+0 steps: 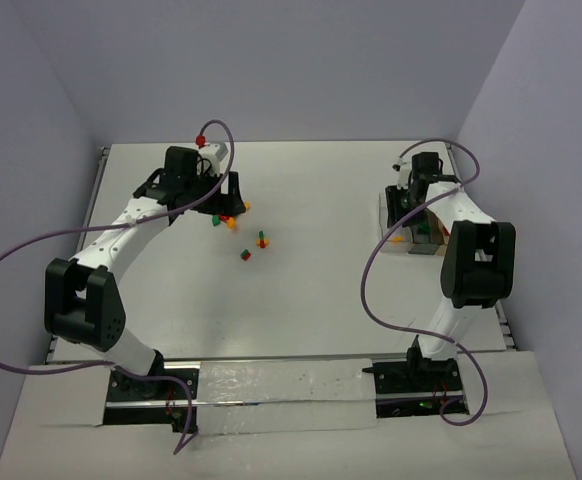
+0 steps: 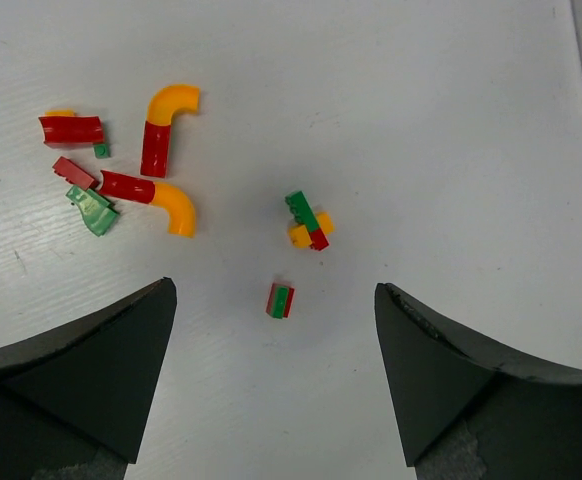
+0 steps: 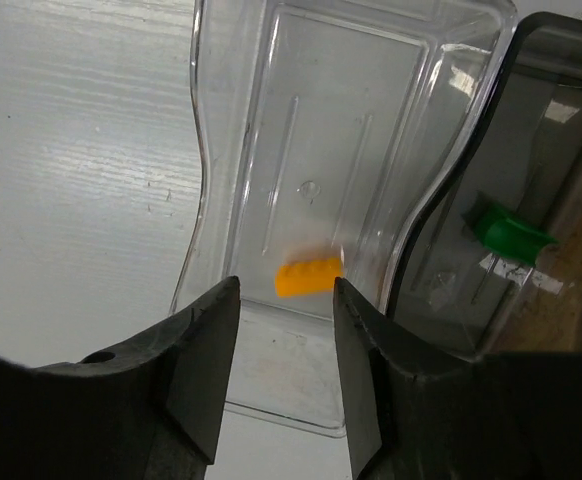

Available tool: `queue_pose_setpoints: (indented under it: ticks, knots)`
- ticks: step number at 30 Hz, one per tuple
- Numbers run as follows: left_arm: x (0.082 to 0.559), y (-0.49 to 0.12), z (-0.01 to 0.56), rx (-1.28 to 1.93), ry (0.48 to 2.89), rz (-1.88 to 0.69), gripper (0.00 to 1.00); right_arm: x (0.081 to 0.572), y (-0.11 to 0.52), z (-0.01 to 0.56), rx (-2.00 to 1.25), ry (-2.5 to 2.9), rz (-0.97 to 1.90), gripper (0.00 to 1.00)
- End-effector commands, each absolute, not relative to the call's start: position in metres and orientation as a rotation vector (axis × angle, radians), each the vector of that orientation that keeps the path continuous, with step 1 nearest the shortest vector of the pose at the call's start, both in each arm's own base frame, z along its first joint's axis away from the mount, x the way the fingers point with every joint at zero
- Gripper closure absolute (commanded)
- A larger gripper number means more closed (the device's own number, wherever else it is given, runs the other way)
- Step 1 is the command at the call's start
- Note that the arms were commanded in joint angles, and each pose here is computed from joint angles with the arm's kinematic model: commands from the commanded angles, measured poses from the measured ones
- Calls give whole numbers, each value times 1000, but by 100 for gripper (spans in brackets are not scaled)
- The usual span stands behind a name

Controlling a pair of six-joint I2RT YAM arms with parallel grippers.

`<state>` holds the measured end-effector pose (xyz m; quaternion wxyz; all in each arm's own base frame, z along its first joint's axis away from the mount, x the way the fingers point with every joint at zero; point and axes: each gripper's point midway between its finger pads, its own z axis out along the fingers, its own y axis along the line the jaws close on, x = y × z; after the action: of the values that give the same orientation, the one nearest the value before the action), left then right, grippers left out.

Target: Sort the legos into containers by color

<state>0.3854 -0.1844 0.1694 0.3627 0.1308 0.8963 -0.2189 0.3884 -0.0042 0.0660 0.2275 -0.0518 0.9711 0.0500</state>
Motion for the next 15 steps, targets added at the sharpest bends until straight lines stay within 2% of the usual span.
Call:
queue_pose_setpoints:
  ticks: [1, 4, 11, 15]
  knots:
    - [379, -181, 156, 439, 2336, -523, 11, 408, 1, 100, -152, 2587, 125, 45]
    - [372, -180, 149, 490, 2346, -528, 14, 410, 15, 120, -183, 2547, 152, 44]
    - [365, -181, 132, 504, 2383, -529, 34, 413, 80, 169, -308, 2417, 312, 46]
    - [347, -191, 121, 715, 2355, -574, 40, 403, 124, 172, -404, 2386, 433, 48]
